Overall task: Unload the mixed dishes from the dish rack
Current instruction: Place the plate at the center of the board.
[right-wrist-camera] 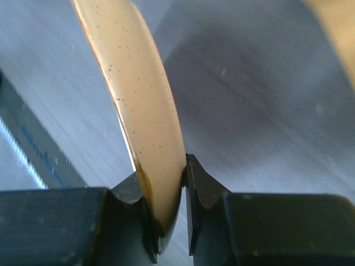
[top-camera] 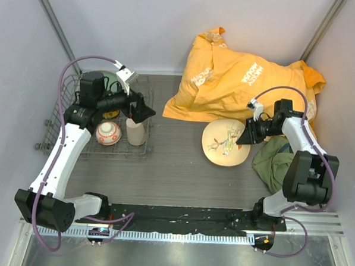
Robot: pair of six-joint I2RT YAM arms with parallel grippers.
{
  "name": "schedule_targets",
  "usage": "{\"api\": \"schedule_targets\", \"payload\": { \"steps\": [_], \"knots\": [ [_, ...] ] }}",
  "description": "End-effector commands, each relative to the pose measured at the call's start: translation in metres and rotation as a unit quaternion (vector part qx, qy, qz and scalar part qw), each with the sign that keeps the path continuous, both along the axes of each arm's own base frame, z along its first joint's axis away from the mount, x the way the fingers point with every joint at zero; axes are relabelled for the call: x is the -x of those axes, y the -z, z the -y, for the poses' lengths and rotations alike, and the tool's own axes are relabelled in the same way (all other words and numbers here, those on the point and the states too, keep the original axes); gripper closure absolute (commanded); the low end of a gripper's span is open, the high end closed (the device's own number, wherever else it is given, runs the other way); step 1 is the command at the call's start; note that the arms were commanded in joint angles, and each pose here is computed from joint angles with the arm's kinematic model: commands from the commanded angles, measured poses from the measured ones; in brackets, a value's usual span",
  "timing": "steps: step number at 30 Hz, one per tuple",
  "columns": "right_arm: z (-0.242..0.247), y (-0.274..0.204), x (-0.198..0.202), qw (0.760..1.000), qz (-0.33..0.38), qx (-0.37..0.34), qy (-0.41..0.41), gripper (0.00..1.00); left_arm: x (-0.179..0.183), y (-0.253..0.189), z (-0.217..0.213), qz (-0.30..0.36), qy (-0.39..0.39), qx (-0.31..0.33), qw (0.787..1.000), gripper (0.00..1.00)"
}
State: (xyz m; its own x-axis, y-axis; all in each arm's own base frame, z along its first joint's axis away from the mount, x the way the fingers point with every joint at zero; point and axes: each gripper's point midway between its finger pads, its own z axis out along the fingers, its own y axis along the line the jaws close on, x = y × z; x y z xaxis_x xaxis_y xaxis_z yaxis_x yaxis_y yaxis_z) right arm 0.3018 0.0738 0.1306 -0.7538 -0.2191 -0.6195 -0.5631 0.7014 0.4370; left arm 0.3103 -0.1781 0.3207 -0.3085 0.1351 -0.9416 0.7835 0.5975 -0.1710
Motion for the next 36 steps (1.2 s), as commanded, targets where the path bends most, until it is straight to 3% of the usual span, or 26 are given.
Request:
{"api": "schedule_targets", "payload": {
  "steps": [1,9,27,30,31,36],
  "knots": [
    [-0.010,-0.009,0.033,0.992,-0.019,-0.058,-0.113,0.99,0.003,0.001,-0.003,0.009,0.001,-0.008,1.000,0.00],
    [-0.006,0.018,0.055,0.976,-0.102,-0.102,-0.164,0.99,0.001,0.012,-0.006,-0.004,-0.007,-0.014,1.000,0.00],
    [0.003,0.066,0.039,0.973,-0.146,-0.094,-0.149,0.99,-0.006,0.024,-0.009,-0.020,-0.023,-0.024,0.999,0.00],
    [0.008,0.074,0.033,0.977,-0.146,-0.078,-0.132,0.88,-0.007,0.028,-0.010,-0.023,-0.023,-0.031,0.999,0.00],
    [0.008,0.077,0.032,0.978,-0.147,-0.075,-0.128,0.78,-0.007,0.029,-0.010,-0.024,-0.023,-0.032,0.999,0.00],
    [0.015,0.089,0.025,0.983,-0.133,-0.052,-0.111,0.59,-0.011,0.037,-0.016,-0.013,-0.033,-0.052,0.998,0.00]
  ]
}}
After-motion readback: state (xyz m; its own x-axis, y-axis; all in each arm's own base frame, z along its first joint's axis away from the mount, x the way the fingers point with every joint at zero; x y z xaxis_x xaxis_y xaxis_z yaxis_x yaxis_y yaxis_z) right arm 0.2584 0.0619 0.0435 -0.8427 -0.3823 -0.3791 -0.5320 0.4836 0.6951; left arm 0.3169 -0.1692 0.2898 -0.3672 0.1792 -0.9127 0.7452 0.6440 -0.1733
